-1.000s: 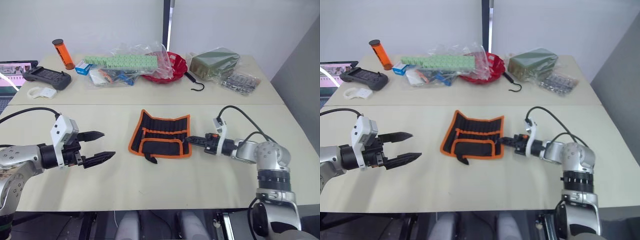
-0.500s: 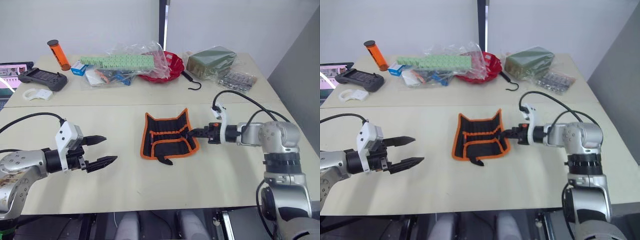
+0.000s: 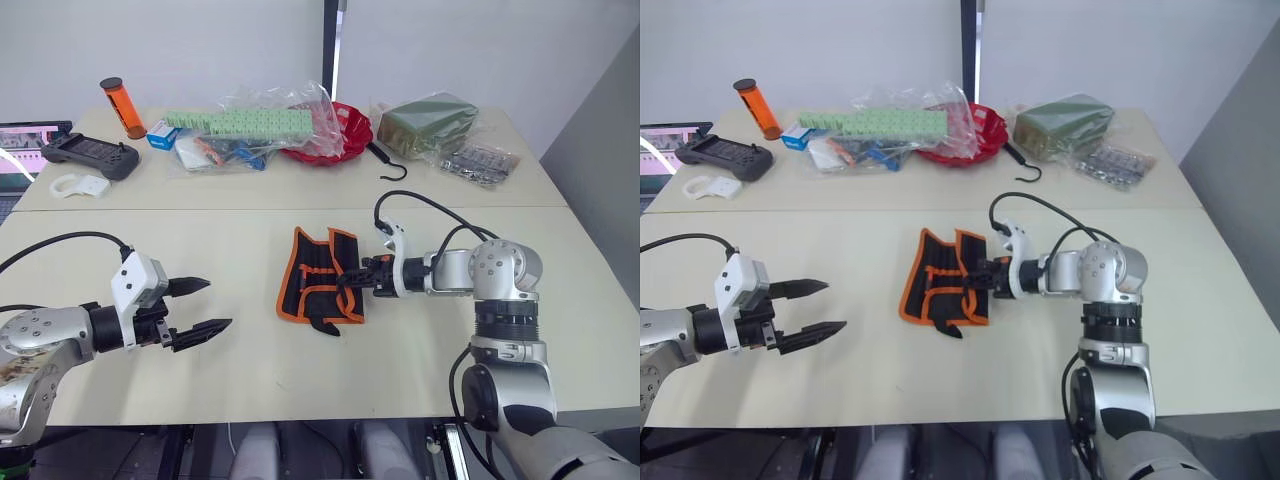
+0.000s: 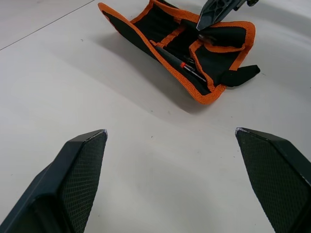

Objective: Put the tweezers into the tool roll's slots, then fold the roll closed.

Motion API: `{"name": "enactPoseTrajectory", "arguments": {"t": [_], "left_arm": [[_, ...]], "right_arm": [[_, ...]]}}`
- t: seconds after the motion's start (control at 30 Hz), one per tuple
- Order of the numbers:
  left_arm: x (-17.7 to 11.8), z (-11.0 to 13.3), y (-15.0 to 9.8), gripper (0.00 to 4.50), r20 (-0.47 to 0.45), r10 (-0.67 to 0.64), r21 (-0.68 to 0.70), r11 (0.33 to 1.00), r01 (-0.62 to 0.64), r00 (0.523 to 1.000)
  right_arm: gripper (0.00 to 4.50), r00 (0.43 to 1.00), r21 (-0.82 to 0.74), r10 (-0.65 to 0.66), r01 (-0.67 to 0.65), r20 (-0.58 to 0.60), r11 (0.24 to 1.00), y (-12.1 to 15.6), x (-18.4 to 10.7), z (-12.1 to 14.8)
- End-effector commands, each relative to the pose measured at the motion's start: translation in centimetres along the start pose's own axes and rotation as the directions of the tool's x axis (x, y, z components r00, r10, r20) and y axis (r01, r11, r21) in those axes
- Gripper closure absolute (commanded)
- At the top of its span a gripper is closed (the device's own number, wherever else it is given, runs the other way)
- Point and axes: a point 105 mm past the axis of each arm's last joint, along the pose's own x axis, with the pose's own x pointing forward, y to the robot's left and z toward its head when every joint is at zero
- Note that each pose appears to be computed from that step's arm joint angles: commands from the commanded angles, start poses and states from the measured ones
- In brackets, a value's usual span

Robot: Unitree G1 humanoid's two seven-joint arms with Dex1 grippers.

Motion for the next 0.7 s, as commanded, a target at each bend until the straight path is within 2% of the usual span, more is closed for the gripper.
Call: {"name": "enactPoseTrajectory", "arguments": {"t": [0.03, 0.23, 0.33, 0.57, 0.67, 0.7], "left_arm": [[0.1, 0.4, 0.1, 0.0, 0.015, -0.001, 0.033, 0.999, 0.001, 1.0], [0.2, 0.3, 0.1, 0.0, 0.004, -0.007, 0.04, 0.999, 0.007, 1.0], [0.2, -0.1, 0.1, 0.0, -0.016, -0.01, 0.049, 0.999, 0.01, 1.0], [0.0, -0.8, 0.2, 0.0, -0.049, -0.01, 0.055, 0.998, 0.013, 0.999], [0.0, -0.8, 0.3, 0.0, -0.045, -0.01, 0.057, 0.998, 0.012, 0.999], [0.0, -0.8, 0.3, 0.0, -0.043, -0.009, 0.059, 0.998, 0.012, 0.999]], "right_arm": [[4.48, 0.999, 0.003, -0.024, 0.024, 0.037, 1.0, -0.3, 0.0, 0.5], [4.48, 0.999, -0.008, 0.035, -0.034, 0.039, 0.999, 0.3, 0.5, 0.1], [3.62, 0.998, -0.036, 0.058, -0.057, 0.016, 0.998, 0.7, 0.5, -0.5], [1.15, 0.989, -0.037, 0.14, -0.138, 0.049, 0.99, 1.6, 0.1, 0.0], [0.19, 0.986, -0.035, 0.156, -0.154, 0.055, 0.987, 1.7, -0.1, 0.1], [0.01, 0.986, -0.035, 0.155, -0.153, 0.055, 0.988, 1.6, -0.2, 0.1]]}}
